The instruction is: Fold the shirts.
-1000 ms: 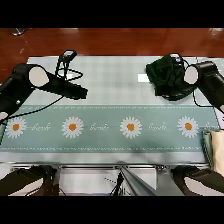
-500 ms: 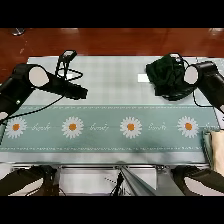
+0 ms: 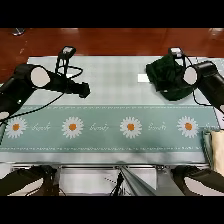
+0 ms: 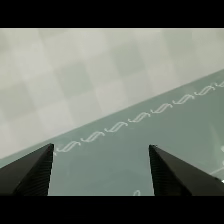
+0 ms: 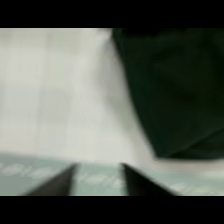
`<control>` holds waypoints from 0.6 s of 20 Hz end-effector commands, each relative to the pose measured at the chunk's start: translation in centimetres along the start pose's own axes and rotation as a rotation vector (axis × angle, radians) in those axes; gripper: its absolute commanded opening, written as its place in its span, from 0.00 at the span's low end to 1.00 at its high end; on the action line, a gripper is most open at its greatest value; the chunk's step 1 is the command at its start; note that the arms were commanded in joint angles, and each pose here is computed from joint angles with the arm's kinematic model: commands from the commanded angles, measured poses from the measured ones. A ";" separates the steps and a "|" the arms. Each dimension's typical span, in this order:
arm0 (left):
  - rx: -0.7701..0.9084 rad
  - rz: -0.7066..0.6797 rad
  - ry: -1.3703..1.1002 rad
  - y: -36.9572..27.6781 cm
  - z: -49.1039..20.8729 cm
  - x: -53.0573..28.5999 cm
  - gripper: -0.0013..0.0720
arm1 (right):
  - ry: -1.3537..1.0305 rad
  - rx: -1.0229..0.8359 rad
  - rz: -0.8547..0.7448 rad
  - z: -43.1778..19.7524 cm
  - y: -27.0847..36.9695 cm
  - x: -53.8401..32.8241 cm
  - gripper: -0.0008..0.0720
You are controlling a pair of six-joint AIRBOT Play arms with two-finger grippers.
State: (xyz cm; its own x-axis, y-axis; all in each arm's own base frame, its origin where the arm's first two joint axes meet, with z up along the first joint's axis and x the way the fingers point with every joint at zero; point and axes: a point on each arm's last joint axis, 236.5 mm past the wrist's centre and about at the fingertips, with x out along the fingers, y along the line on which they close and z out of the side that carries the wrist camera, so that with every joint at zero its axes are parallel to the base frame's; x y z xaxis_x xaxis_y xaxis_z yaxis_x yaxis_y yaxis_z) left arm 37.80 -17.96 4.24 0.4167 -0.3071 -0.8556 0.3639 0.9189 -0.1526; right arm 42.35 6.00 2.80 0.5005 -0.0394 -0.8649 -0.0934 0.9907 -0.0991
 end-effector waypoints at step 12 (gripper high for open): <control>0.051 0.116 -0.173 4.3 4.4 1.0 0.97 | 0.024 0.428 -0.025 4.2 -15.7 12.7 0.84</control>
State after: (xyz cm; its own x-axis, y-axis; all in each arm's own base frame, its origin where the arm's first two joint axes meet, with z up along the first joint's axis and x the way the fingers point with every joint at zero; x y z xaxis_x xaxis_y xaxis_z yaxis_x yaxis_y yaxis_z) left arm 42.57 -15.37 4.91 0.5685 -0.2419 -0.7863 0.3397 0.9395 -0.0435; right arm 53.79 -9.23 -1.07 0.5669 -0.1687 -0.8063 0.2781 0.9605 -0.0054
